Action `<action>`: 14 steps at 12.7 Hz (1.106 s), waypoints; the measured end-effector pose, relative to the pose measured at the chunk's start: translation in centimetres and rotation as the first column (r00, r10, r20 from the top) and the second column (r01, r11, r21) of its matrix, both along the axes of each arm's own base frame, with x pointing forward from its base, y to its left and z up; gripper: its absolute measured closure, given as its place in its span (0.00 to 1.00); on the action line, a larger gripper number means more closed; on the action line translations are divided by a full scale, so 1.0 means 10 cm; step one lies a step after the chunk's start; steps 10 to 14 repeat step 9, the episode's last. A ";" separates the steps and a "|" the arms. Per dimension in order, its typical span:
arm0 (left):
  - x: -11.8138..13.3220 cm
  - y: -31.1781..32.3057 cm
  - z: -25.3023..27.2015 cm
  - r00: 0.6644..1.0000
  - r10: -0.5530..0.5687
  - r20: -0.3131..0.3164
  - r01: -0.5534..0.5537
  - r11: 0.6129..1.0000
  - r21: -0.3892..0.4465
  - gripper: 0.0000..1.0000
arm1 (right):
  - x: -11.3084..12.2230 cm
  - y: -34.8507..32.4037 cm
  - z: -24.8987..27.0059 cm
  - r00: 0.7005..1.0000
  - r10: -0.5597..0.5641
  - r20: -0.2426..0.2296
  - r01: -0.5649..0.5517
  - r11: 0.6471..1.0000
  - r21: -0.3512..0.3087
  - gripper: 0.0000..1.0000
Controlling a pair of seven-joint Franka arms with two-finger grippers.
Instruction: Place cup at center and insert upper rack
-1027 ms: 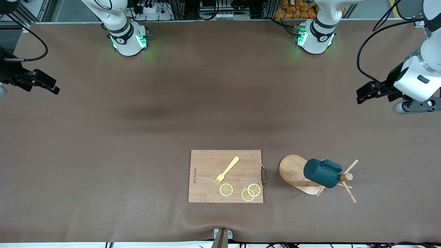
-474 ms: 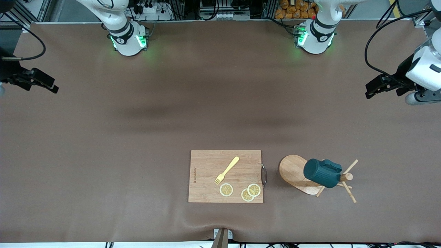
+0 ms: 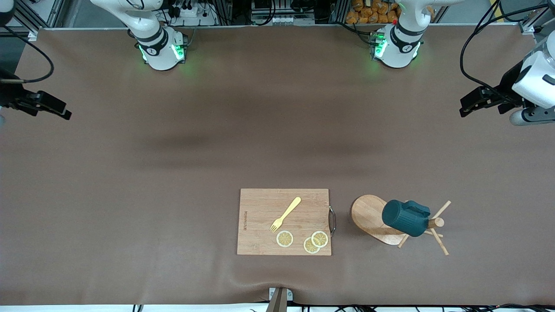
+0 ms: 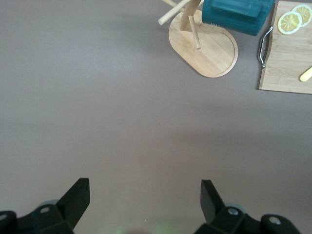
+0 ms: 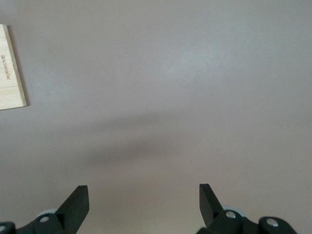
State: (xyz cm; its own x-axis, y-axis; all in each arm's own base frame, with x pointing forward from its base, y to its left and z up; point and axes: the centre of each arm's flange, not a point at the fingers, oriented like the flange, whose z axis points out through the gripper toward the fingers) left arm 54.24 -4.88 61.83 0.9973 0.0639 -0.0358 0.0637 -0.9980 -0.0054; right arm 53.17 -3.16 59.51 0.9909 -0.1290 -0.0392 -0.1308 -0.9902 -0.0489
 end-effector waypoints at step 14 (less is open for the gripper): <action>-0.03 -0.08 0.05 1.000 -0.019 0.001 0.019 1.000 0.000 0.00 | -0.03 0.01 0.06 1.000 0.003 -0.002 -0.003 1.000 0.000 0.00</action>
